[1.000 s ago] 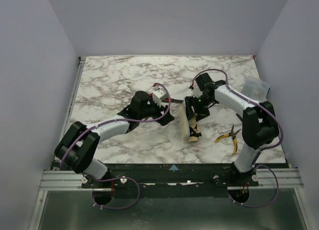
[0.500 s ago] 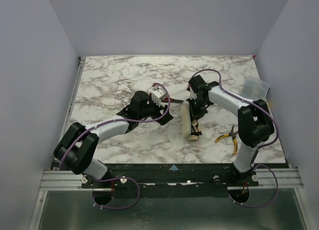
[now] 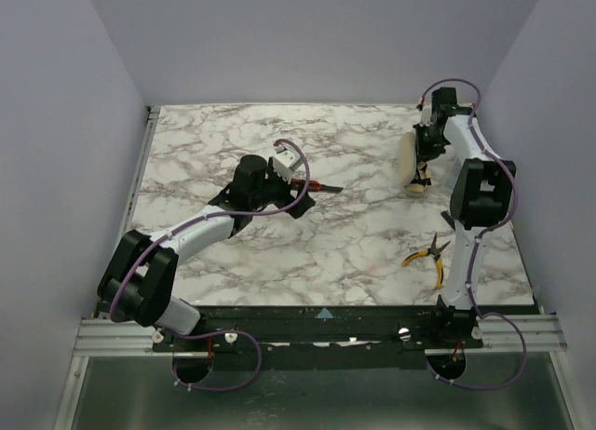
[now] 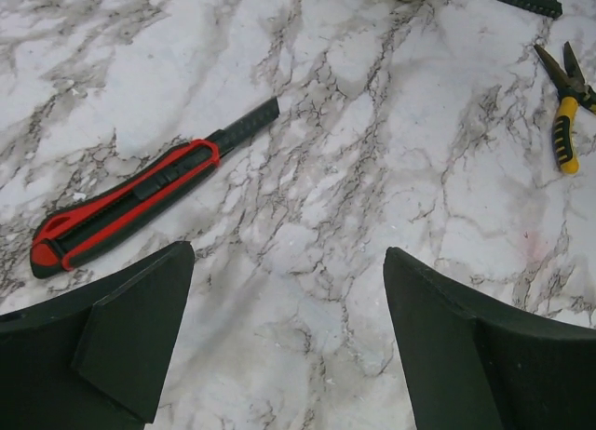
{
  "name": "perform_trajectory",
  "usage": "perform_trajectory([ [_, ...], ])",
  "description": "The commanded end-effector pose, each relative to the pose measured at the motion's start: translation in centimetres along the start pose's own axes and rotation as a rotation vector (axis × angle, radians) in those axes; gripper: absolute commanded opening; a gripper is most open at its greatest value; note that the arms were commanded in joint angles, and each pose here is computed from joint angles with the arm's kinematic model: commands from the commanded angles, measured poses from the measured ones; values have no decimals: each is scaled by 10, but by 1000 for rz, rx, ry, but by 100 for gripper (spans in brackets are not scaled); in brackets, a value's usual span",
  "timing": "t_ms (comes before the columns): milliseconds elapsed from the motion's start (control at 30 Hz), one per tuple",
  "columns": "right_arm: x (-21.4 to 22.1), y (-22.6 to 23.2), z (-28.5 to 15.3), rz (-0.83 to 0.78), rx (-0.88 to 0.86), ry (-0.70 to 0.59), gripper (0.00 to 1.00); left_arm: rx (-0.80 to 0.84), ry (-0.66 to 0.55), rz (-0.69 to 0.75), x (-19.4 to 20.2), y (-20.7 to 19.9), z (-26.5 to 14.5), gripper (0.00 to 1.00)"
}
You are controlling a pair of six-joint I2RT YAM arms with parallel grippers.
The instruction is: Open the umbrella
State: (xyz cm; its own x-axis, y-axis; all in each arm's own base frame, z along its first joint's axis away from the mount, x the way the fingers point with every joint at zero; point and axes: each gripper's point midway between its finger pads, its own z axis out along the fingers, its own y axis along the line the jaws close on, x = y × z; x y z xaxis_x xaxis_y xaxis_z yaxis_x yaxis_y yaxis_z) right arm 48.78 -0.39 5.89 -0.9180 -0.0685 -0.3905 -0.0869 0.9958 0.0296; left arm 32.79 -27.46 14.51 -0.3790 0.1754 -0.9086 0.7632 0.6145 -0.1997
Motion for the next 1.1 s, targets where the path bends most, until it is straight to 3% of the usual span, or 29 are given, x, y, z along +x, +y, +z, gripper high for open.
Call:
perform_trajectory([
  [0,-42,-43,15,-102,85,-65,0,-26,-29,25,-23,15,0,86],
  [333,-94,-53,-38,-132,119,-250,0,-61,-47,30,-35,31,-4,86],
  [700,-140,-52,-116,-146,137,-486,0,-83,-48,20,-48,43,-11,98],
  [933,-170,-28,-180,-145,41,-672,0,-101,-79,58,-67,48,-24,98],
  [1067,-180,5,-225,-146,-117,-783,0,-98,-107,74,-86,48,-36,98],
])
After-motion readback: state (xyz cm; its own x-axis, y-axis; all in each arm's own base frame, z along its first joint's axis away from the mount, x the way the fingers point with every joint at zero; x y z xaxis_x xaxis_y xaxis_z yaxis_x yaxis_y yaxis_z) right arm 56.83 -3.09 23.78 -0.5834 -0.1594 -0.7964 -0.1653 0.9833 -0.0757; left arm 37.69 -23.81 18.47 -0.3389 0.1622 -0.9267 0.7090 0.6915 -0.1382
